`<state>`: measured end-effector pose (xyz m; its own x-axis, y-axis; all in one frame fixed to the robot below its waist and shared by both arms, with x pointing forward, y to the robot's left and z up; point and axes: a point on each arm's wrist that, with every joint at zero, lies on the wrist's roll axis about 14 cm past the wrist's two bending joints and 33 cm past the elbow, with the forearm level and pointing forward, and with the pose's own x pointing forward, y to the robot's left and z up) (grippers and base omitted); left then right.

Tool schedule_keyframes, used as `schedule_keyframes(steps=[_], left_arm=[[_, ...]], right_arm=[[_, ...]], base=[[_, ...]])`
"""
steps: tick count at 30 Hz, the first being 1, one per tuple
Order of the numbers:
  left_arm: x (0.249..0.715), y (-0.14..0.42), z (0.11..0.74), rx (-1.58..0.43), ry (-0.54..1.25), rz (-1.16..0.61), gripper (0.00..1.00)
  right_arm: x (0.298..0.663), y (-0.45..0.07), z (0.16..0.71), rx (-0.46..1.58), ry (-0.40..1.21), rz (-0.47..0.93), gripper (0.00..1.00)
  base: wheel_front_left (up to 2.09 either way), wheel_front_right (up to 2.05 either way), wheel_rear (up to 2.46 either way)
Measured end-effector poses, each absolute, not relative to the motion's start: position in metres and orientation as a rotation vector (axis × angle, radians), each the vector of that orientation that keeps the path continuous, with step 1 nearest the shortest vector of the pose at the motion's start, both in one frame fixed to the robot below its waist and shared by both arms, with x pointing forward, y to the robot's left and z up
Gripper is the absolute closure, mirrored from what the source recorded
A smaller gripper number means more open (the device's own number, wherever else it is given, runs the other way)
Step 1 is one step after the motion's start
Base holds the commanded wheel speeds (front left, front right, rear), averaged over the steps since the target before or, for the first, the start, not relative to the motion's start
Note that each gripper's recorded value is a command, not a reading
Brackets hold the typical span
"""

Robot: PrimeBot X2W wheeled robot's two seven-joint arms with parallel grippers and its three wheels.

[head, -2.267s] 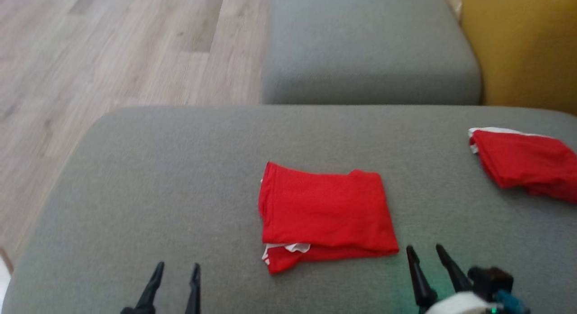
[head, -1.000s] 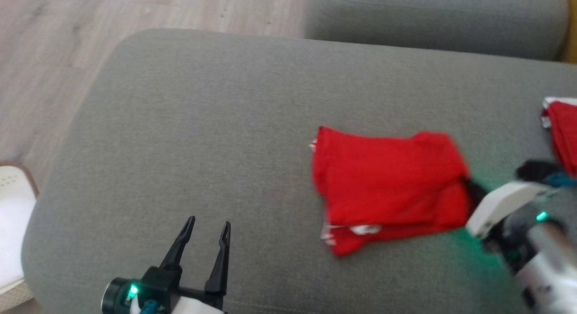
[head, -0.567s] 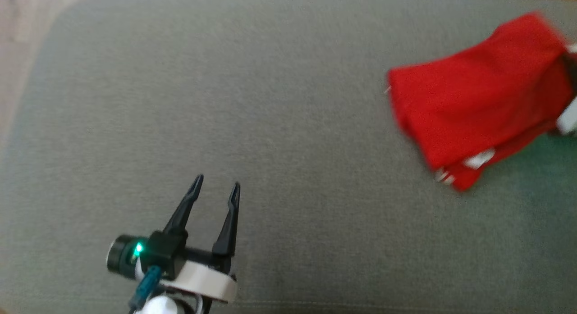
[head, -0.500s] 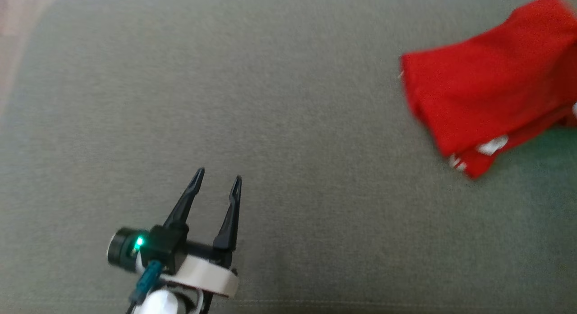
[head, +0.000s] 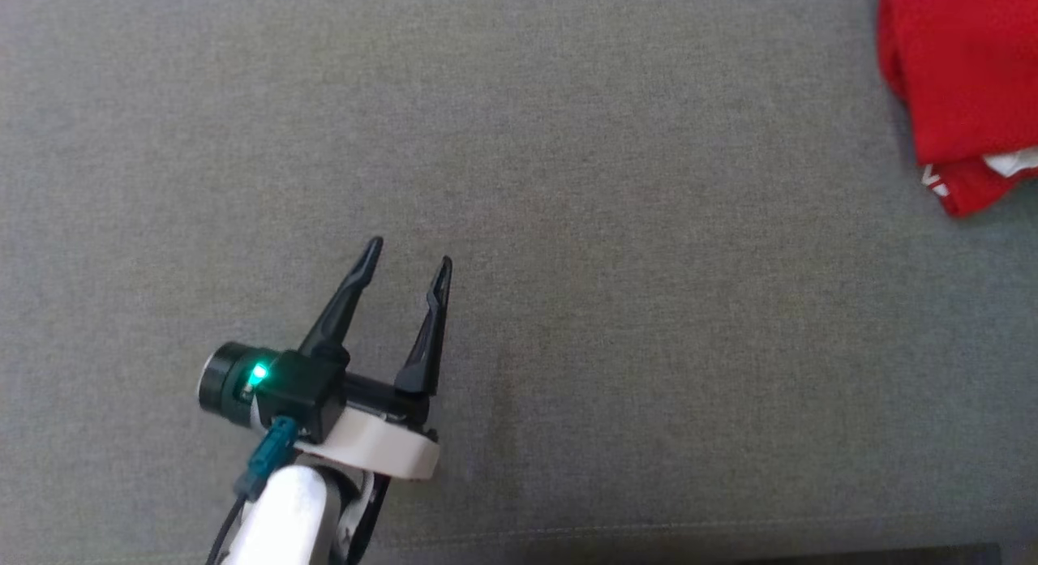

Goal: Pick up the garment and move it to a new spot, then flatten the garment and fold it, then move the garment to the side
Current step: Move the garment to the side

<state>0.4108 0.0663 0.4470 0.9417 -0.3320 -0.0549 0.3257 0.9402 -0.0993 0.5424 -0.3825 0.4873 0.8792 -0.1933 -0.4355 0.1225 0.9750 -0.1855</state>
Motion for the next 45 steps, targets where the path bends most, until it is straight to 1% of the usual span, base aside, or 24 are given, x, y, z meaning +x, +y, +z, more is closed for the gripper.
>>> schedule_keyframes(steps=[2, 6, 7, 9, 12, 16, 17, 18, 23, 27, 31, 35, 39, 45], left_arm=[[0.413, 0.065, 0.446, -0.089, 0.07, -0.34, 0.0], [0.41, 0.065, 0.452, -0.083, 0.06, -0.346, 0.0], [0.408, 0.067, 0.46, -0.077, 0.04, -0.341, 0.0], [0.404, 0.07, 0.468, -0.075, 0.02, -0.326, 0.0], [0.394, 0.081, 0.477, -0.076, 0.003, -0.283, 0.0], [0.378, 0.102, 0.488, -0.096, -0.016, -0.203, 0.0], [0.378, 0.102, 0.488, -0.096, -0.016, -0.203, 0.0], [0.374, 0.107, 0.491, -0.103, -0.023, -0.185, 0.0], [0.35, 0.139, 0.499, -0.093, -0.045, -0.058, 0.0], [0.33, 0.152, 0.502, -0.094, -0.059, -0.013, 0.0], [0.319, 0.157, 0.512, -0.095, -0.096, -0.005, 0.0], [0.305, 0.158, 0.513, -0.108, -0.103, -0.005, 0.0], [0.293, 0.155, 0.511, -0.111, -0.1, -0.014, 0.0], [0.28, 0.156, 0.511, -0.105, -0.106, -0.012, 0.0]], right_arm=[[0.544, -0.385, 0.492, -0.187, 0.45, -0.175, 0.0], [0.549, -0.372, 0.512, -0.2, 0.335, -0.162, 0.0], [0.548, -0.352, 0.513, -0.173, 0.297, -0.134, 0.0], [0.541, -0.324, 0.502, -0.131, 0.295, -0.086, 0.0], [0.524, -0.279, 0.484, -0.07, 0.303, -0.009, 0.0], [0.503, -0.224, 0.484, 0.011, 0.244, 0.084, 0.0], [0.503, -0.224, 0.484, 0.011, 0.244, 0.084, 0.0], [0.497, -0.211, 0.485, 0.026, 0.227, 0.108, 0.0], [0.456, -0.154, 0.488, 0.102, 0.145, 0.213, 0.0], [0.423, -0.118, 0.492, 0.148, 0.071, 0.28, 0.0], [0.398, -0.107, 0.499, 0.185, 0.018, 0.286, 0.0], [0.372, -0.112, 0.5, 0.208, -0.012, 0.255, 0.0], [0.347, -0.128, 0.489, 0.192, -0.004, 0.209, 0.0], [0.322, -0.127, 0.485, 0.158, -0.009, 0.207, 0.0]], base=[[0.0, 0.0, 0.0], [0.0, 0.0, 0.0], [0.0, 0.0, 0.0], [0.0, 0.0, 0.0], [0.0, 0.0, 0.0], [0.0, 0.0, 0.0], [0.0, 0.0, 0.0], [0.0, 0.0, 0.0], [0.0, 0.0, 0.0], [0.0, 0.0, 0.0], [0.0, 0.0, 0.0], [0.0, 0.0, 0.0], [0.0, 0.0, 0.0], [0.0, 0.0, 0.0]])
